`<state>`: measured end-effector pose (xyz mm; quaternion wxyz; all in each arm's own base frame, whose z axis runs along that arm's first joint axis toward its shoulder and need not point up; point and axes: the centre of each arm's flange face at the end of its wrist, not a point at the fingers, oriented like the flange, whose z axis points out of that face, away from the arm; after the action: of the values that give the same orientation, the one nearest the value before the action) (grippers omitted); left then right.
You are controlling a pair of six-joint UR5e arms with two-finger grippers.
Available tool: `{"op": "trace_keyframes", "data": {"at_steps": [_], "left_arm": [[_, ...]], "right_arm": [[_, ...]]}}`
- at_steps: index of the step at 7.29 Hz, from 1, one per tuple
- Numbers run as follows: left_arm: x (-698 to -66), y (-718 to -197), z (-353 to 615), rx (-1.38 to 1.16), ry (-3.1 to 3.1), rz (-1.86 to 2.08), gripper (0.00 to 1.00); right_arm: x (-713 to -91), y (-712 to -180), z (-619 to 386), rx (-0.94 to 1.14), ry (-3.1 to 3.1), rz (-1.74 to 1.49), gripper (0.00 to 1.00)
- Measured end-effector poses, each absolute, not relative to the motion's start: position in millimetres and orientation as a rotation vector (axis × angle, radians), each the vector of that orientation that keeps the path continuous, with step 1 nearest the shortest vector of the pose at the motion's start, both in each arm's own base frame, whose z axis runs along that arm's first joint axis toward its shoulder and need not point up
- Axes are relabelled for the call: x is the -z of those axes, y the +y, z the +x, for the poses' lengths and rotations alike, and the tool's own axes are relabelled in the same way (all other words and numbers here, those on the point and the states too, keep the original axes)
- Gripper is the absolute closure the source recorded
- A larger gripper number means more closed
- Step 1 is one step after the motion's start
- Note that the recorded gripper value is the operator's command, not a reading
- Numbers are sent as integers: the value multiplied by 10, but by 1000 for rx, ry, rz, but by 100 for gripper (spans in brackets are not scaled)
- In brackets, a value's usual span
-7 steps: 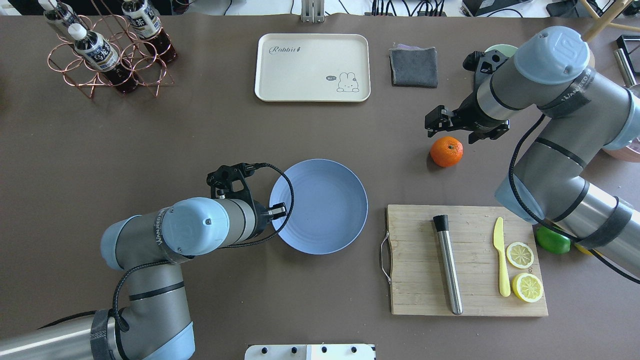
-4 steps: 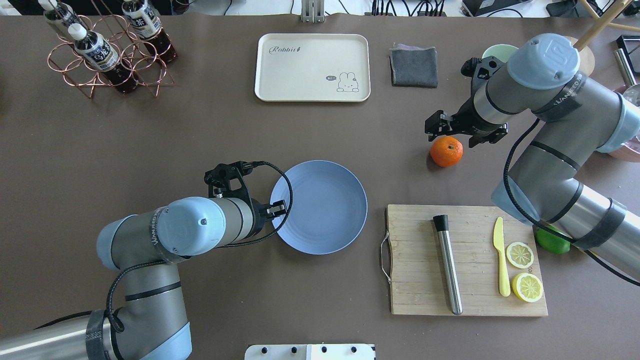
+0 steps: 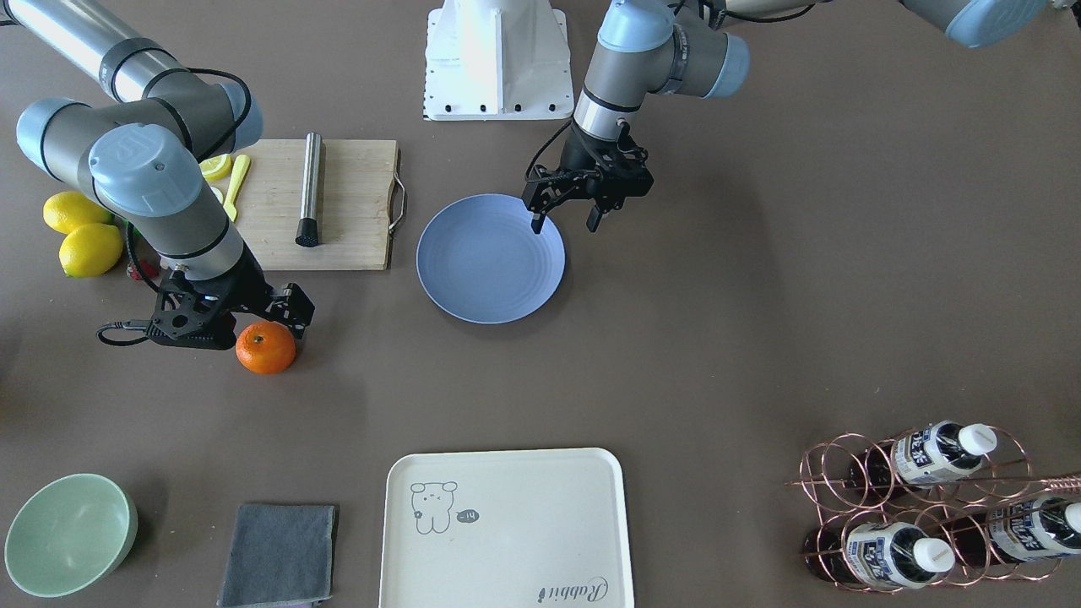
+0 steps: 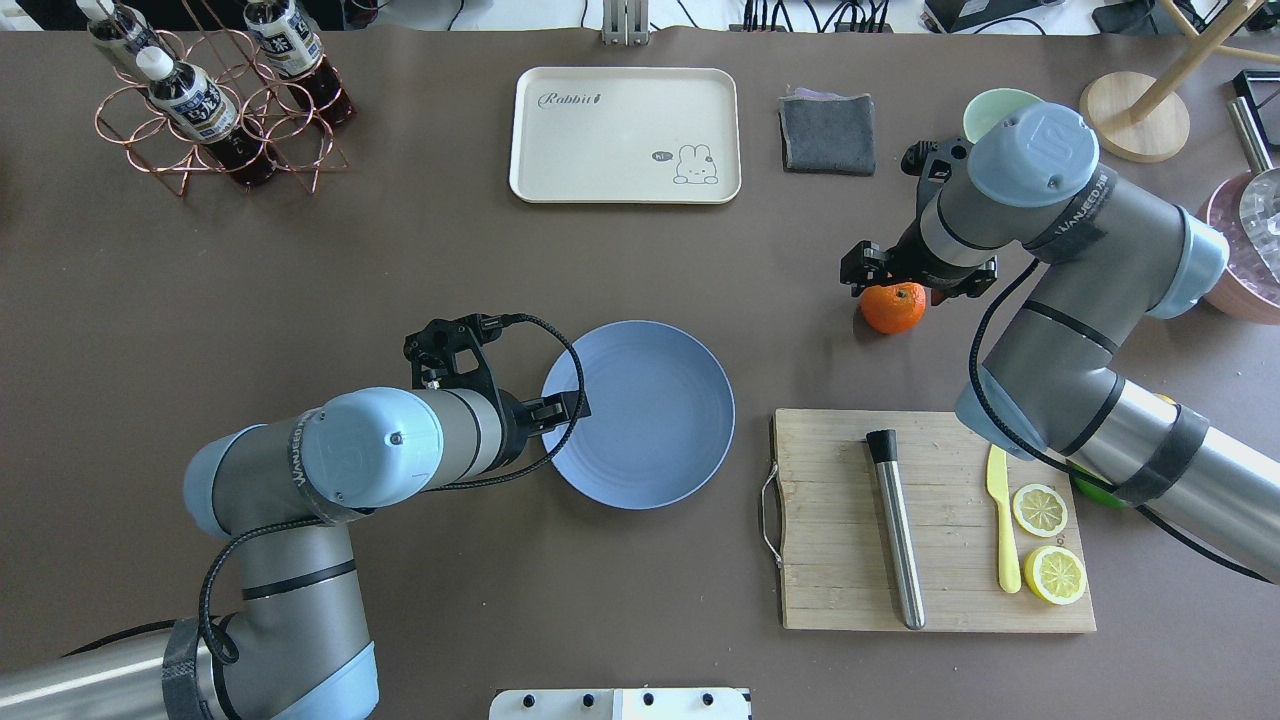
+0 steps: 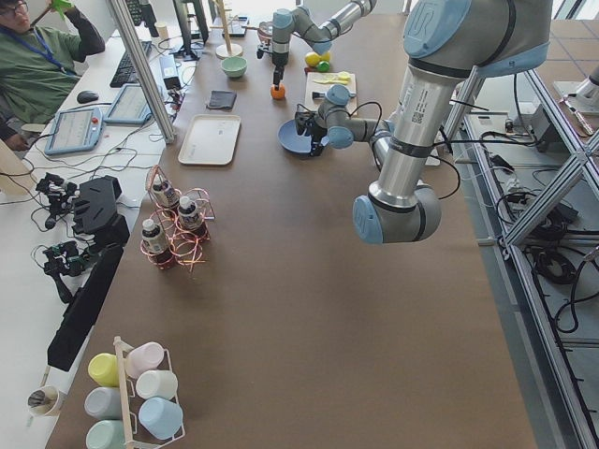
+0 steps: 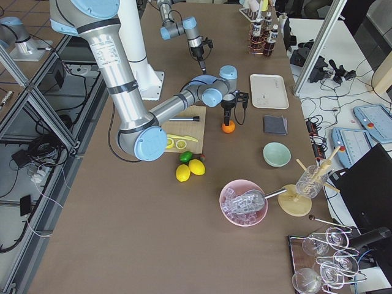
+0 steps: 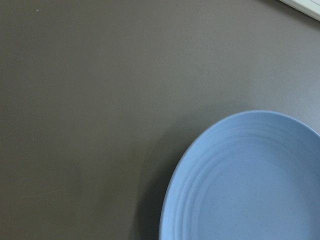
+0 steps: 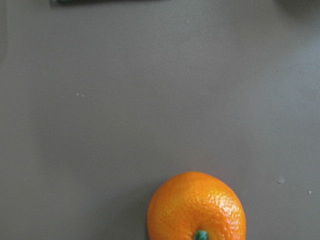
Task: Pick orange to plate
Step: 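Close the right gripper on the orange and lift it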
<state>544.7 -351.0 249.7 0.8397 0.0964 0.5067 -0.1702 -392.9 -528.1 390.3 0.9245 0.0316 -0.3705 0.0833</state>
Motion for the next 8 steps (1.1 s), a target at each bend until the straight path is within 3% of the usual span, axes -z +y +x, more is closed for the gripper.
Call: {"op": "trace_keyframes", "data": {"at_steps": [3, 5, 7, 8], "left_arm": [[-2516, -3516, 5457, 361, 1067, 204, 2], [-2540, -3518, 5462, 361, 1062, 204, 2], [-2566, -3518, 5462, 361, 1058, 203, 2], [-2573, -3519, 5464, 362, 1057, 203, 2]], "right_arm": [[-4062, -5295, -4044, -181, -720, 63, 2], [-4116, -5293, -4102, -186, -706, 58, 12], [-4156, -5296, -4128, -216, -700, 44, 88], [-4160, -5293, -4143, -223, -695, 47, 100]]}}
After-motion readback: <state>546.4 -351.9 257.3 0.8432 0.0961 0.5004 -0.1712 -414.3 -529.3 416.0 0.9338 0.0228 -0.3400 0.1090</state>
